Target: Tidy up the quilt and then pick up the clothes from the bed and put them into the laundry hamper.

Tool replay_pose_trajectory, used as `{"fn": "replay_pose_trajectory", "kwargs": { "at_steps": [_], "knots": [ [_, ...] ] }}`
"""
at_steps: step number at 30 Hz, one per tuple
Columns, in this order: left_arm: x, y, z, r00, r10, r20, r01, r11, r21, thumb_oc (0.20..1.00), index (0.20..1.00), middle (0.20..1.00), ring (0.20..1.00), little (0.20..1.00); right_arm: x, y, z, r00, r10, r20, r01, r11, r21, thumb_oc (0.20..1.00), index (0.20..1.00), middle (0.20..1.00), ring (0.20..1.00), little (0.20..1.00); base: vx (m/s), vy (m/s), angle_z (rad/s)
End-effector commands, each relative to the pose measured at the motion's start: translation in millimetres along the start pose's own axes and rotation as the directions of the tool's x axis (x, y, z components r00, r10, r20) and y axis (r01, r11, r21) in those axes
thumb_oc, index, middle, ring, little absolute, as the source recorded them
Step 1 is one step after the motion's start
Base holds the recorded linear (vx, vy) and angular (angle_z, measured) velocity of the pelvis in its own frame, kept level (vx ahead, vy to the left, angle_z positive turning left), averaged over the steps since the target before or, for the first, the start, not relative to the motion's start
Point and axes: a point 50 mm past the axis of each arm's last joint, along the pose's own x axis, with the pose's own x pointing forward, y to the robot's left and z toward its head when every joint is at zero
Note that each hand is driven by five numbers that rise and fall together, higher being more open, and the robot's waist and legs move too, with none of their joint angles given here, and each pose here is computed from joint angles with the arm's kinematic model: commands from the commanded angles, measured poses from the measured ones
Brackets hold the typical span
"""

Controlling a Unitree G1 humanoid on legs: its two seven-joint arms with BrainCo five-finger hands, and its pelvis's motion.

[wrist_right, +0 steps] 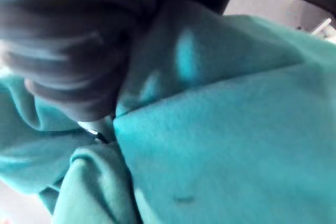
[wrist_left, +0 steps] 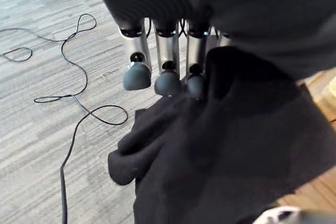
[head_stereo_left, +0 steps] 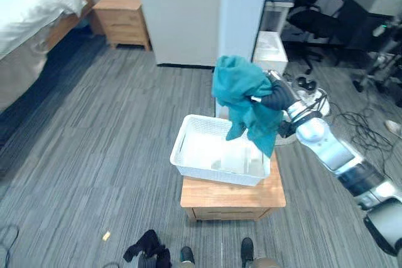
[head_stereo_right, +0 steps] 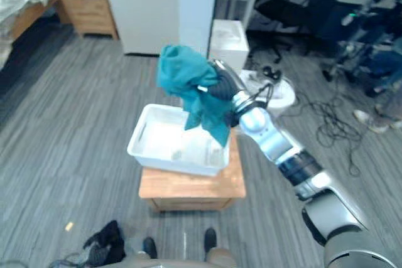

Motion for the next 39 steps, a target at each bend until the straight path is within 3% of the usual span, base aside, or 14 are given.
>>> {"fn": "replay_pose_trajectory", "kwargs": {
  "at_steps": [1,4,5,6,14,16,17,19,21,27,28,29,33,39],
  "knots": [
    [11,33,29,0.987,0.131,0.097,-0.128,0.991,-0.031,0.2,0.2,0.2,0.2,0.2,29,-15,-4,0.996,-0.073,-0.055,0.066,0.991,-0.117,0.2,0.2,0.2,0.2,0.2,-0.03,-0.045,0.32],
    [12,35,35,0.984,0.147,0.104,-0.137,0.985,-0.101,0.2,0.2,0.2,0.2,0.2,26,-3,-25,0.985,-0.063,-0.164,0.044,0.992,-0.119,0.2,0.2,0.2,0.2,0.2,-0.01,-0.04,0.33],
    [12,38,36,0.982,0.158,0.099,-0.141,0.977,-0.161,0.2,0.2,0.2,0.2,0.2,23,0,-35,0.975,-0.055,-0.213,0.022,0.988,-0.154,0.507,0.507,0.507,0.507,0.507,-0.01,-0.033,0.29],
    [13,49,48,0.97,0.218,0.108,-0.174,0.933,-0.316,0.2,0.2,0.2,0.2,0.2,10,10,-65,0.935,-0.017,-0.355,-0.076,0.967,-0.245,1.0,1.0,1.0,1.0,1.0,0.0,-0.042,0.2],
    [-8,116,116,0.816,0.485,0.313,-0.15,0.702,-0.696,0.2,0.2,0.2,0.2,0.2,-14,2,-88,0.92,-0.031,-0.391,-0.215,0.794,-0.569,1.0,1.0,1.0,1.0,1.0,0.02,-0.025,0.17],
    [-43,156,148,0.633,0.607,0.481,-0.043,0.647,-0.761,0.2,0.2,0.2,0.2,0.2,-49,-10,-111,0.891,-0.052,-0.452,-0.274,0.731,-0.625,1.0,1.0,1.0,1.0,1.0,-0.01,-0.029,0.05],
    [-43,156,148,0.633,0.607,0.481,-0.043,0.648,-0.761,0.2,0.2,0.2,0.2,0.2,-49,-10,-111,0.89,-0.052,-0.452,-0.274,0.731,-0.625,1.0,1.0,1.0,1.0,1.0,0.01,-0.038,-0.03],
    [-87,195,163,0.412,0.684,0.602,0.064,0.638,-0.768,0.2,0.2,0.2,0.2,0.2,-97,-8,-137,0.815,-0.081,-0.573,-0.312,0.772,-0.553,1.0,1.0,1.0,1.0,1.0,0.02,-0.028,-0.08],
    [-100,207,164,0.346,0.695,0.63,0.066,0.652,-0.755,0.2,0.2,0.2,0.2,0.2,-118,0,-146,0.771,-0.077,-0.632,-0.309,0.822,-0.478,1.0,1.0,1.0,1.0,1.0,0.02,-0.011,-0.16],
    [-160,256,177,0.022,0.748,0.664,0.051,0.662,-0.748,0.2,0.2,0.2,0.2,0.2,-240,41,-180,0.454,0.036,-0.89,-0.4,0.901,-0.168,1.0,1.0,1.0,1.0,1.0,0.03,-0.019,-0.2],
    [-169,263,182,-0.027,0.759,0.651,0.06,0.651,-0.757,0.2,0.2,0.2,0.2,0.2,-266,52,-183,0.37,0.055,-0.927,-0.412,0.904,-0.111,1.0,1.0,1.0,1.0,1.0,0.06,-0.035,-0.22],
    [-189,279,199,-0.131,0.764,0.632,0.026,0.64,-0.768,0.2,0.2,0.2,0.2,0.2,-323,87,-179,0.154,0.137,-0.978,-0.441,0.896,0.056,1.0,1.0,1.0,1.0,1.0,0.05,-0.039,-0.19],
    [-209,295,219,-0.229,0.763,0.605,0.0,0.622,-0.783,0.2,0.2,0.2,0.2,0.2,-370,118,-164,-0.029,0.2,-0.979,-0.404,0.894,0.194,1.0,1.0,1.0,1.0,1.0,0.04,-0.02,-0.13],
    [-220,302,244,-0.262,0.765,0.589,0.004,0.611,-0.792,0.2,0.2,0.2,0.2,0.2,-401,148,-143,-0.149,0.27,-0.951,-0.332,0.893,0.305,1.0,1.0,1.0,1.0,1.0,0.06,-0.002,-0.2]
  ]
}}
